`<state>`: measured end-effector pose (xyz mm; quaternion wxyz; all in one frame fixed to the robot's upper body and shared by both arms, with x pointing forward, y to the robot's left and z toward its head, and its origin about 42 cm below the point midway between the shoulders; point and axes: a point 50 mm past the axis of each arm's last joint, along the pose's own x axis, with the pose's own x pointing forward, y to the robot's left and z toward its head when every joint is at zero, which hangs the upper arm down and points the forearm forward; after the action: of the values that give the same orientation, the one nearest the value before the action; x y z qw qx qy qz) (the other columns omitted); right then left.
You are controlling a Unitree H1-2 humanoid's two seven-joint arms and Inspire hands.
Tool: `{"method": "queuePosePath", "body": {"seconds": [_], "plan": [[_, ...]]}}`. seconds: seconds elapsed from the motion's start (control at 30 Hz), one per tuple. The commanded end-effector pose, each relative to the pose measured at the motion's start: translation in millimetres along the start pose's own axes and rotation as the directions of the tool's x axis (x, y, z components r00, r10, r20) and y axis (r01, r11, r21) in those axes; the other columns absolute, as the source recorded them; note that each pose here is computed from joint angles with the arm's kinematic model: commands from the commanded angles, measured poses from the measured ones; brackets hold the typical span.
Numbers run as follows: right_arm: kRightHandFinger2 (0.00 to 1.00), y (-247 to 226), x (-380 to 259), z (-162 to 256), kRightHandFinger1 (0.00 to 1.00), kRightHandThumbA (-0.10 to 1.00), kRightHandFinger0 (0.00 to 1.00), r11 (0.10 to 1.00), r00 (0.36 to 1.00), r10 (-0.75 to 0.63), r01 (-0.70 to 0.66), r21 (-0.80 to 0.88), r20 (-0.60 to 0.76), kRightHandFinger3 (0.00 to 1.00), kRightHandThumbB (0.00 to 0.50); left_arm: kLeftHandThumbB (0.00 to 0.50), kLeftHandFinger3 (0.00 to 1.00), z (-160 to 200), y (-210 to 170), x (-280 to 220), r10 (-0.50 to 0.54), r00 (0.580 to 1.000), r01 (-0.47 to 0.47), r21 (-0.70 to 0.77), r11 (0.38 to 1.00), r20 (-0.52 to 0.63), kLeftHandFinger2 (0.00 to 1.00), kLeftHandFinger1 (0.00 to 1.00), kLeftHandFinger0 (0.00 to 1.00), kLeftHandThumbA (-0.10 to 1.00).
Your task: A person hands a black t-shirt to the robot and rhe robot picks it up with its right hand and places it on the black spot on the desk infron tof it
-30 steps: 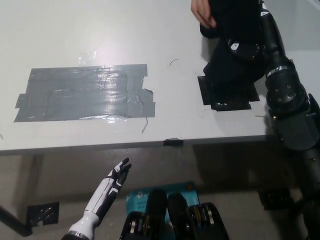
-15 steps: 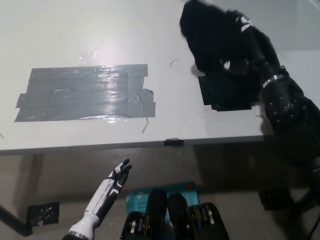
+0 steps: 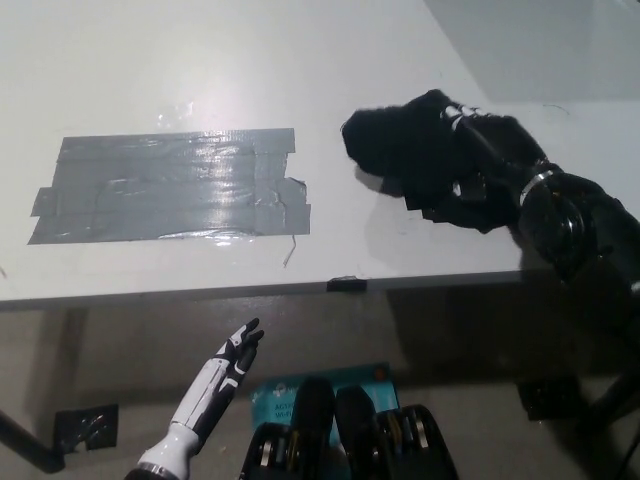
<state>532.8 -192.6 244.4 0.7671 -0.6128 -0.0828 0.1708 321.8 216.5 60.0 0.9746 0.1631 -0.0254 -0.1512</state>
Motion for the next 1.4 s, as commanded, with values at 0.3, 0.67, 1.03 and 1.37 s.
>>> {"method": "queuePosePath", "body": {"seconds": [0.3,0.67,1.03,1.37], "plan": [[1.0,-142.3,-61.6,44.6,1.0,0.68,1.0,0.949,0.94,0.258,-0.29,0.124,0.221,1.0,0.5,0.5,1.0,12.0,12.2,11.6,-0.005,0.998,0.003,0.029,1.0,0.059,1.0,1.0,1.0,1.0],[1.0,-234.8,-160.2,94.6,1.0,1.0,1.0,0.821,0.744,-0.398,0.028,0.57,0.536,1.0,0.499,0.5,1.0,10.8,10.7,12.3,-0.004,0.998,0.001,0.035,0.999,0.066,1.0,1.0,1.0,1.0],[1.0,-226.0,-214.1,80.6,1.0,1.0,1.0,0.716,0.664,-0.571,0.116,0.688,0.483,1.0,0.493,0.5,1.0,17.1,13.7,19.1,-0.006,0.997,0.003,0.035,0.999,0.078,1.0,1.0,1.0,1.0],[1.0,-59.8,-245.4,89.5,1.0,1.0,1.0,0.621,0.728,-0.541,0.008,0.784,0.421,1.0,0.416,0.5,1.0,14.7,12.1,18.6,0.009,0.997,-0.012,0.033,0.999,0.077,1.0,1.0,1.0,1.0]]}}
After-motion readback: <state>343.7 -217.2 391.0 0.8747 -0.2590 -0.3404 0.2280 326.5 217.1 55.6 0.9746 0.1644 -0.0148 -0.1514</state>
